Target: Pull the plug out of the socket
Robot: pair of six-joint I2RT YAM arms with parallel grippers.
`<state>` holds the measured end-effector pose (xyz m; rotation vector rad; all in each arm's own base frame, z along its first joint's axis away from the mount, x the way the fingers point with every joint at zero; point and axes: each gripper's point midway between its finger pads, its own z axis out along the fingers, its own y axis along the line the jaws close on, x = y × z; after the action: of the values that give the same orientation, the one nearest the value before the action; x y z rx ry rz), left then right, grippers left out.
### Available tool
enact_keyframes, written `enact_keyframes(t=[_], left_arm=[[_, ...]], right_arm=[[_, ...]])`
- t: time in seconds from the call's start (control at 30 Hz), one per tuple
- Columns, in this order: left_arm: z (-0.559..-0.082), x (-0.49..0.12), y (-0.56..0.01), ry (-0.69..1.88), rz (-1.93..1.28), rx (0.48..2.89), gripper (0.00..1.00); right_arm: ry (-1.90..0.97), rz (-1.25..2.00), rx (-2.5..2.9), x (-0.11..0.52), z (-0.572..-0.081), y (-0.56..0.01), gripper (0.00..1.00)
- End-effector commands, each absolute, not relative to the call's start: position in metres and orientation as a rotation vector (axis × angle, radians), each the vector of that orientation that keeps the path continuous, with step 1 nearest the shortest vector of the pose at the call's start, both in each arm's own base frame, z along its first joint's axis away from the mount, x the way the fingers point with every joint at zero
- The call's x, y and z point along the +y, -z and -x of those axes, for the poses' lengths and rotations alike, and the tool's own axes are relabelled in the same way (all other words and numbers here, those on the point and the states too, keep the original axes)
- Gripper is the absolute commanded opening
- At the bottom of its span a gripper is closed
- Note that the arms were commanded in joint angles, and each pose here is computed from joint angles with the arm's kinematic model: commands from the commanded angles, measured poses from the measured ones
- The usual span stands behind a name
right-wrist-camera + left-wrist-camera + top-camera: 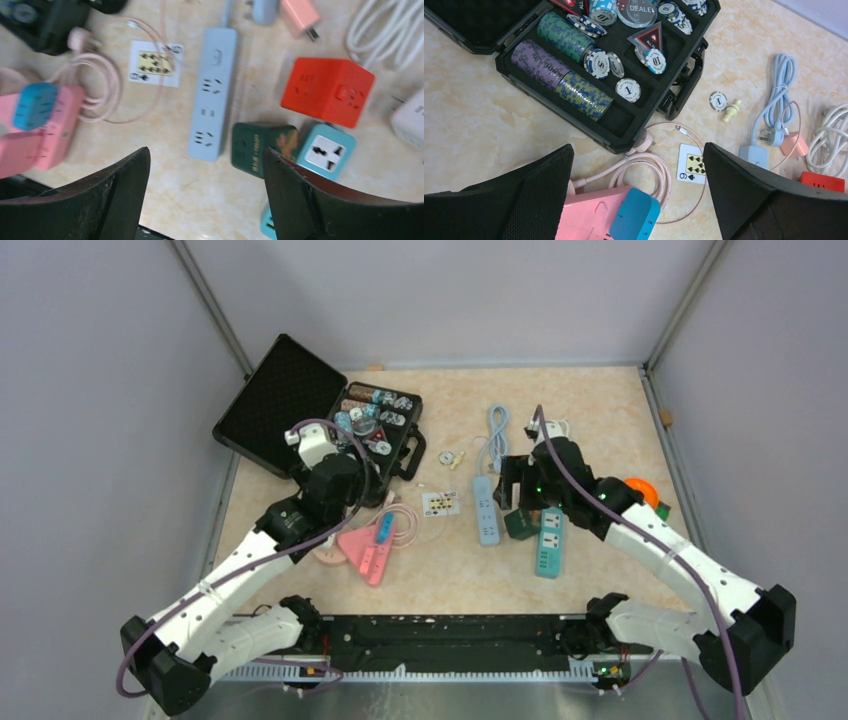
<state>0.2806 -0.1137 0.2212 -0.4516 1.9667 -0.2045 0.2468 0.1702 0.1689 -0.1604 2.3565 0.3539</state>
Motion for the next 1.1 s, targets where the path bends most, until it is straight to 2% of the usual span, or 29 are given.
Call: enact_keyframes(t=[0.0,0.1,0.2,0.3,0.5,0.77,0.93,1.07], left_arm=[[-0.276,-0.105,-0.233,0.214,0.487,1.938,0.99],[-0.272,-0.1,-0.231,0.203,0.5,1.942,0.99],[-0.267,-0.094,-0.229,0.192,0.521,1.941,0.99],[-0.26,-0.085,-0.227,0.17,0.537,1.938,0.99],[-0.247,-0.068,-0.225,0.129,0.559,1.92,0.99],[-0.237,-0.06,-0.216,0.131,0.55,1.922,0.99],[-0.235,-0.061,-0.213,0.135,0.542,1.934,0.99],[-0.234,-0.062,-0.21,0.135,0.536,1.947,0.99]], right_arm=[[-0.734,0.16,2.178,0.22,-0.251,-0.214,0.79],[-1.041,0.158,2.102,0.26,-0.24,-0.225,0.77],[-1.164,0.139,2.079,0.292,-0.231,-0.227,0.76],[-1.147,0.111,2.142,0.325,-0.223,-0.216,0.74],[-1.102,-0.045,2.305,0.373,-0.222,-0.186,0.63],[-1.069,-0.029,2.403,0.432,-0.216,-0.156,0.62],[-1.022,0.013,2.48,0.45,-0.215,-0.13,0.55],[-0.992,0.026,2.482,0.453,-0.219,-0.122,0.43]])
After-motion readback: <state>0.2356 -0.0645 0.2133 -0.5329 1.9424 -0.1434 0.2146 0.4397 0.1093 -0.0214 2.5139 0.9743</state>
